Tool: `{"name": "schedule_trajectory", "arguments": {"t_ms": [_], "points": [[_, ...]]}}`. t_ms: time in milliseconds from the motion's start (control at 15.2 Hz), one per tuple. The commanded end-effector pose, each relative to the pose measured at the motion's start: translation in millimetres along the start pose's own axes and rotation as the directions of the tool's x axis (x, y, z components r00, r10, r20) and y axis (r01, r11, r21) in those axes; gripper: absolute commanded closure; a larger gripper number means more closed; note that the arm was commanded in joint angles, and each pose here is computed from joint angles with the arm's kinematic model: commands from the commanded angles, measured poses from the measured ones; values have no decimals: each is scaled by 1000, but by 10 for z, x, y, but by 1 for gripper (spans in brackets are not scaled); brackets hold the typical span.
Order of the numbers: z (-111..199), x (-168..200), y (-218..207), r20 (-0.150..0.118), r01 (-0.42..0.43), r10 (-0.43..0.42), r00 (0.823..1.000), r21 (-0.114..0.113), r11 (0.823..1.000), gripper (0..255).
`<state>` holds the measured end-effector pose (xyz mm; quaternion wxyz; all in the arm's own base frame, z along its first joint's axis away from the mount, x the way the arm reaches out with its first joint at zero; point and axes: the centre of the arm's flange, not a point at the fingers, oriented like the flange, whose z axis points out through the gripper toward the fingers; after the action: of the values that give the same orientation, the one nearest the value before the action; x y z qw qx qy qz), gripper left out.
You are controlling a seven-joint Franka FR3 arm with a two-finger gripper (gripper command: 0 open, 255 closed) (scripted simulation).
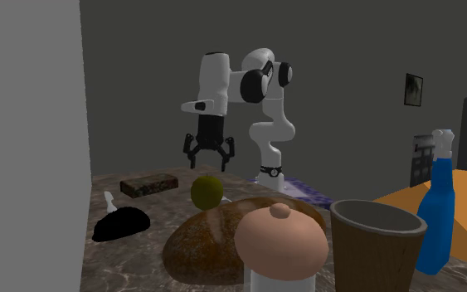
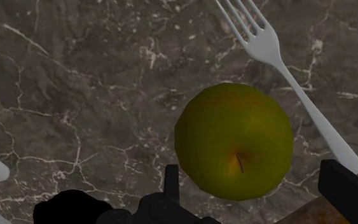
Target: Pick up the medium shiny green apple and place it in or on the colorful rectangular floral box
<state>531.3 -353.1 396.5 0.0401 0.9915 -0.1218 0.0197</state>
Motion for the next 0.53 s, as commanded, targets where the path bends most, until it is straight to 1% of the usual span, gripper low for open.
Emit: {"name": "schedule_trajectory", "arguments": {"t_ms": [0, 330, 396, 462], "points": [[16, 2, 0, -1, 0, 0, 1000, 0, 1000, 0], [16, 2, 0, 0, 0, 0, 1000, 0, 1000, 0], [16, 2, 0, 0, 0, 0, 1000, 0, 1000, 255], [16, 2, 0, 0, 0, 0, 1000, 0, 1000, 255]]}}
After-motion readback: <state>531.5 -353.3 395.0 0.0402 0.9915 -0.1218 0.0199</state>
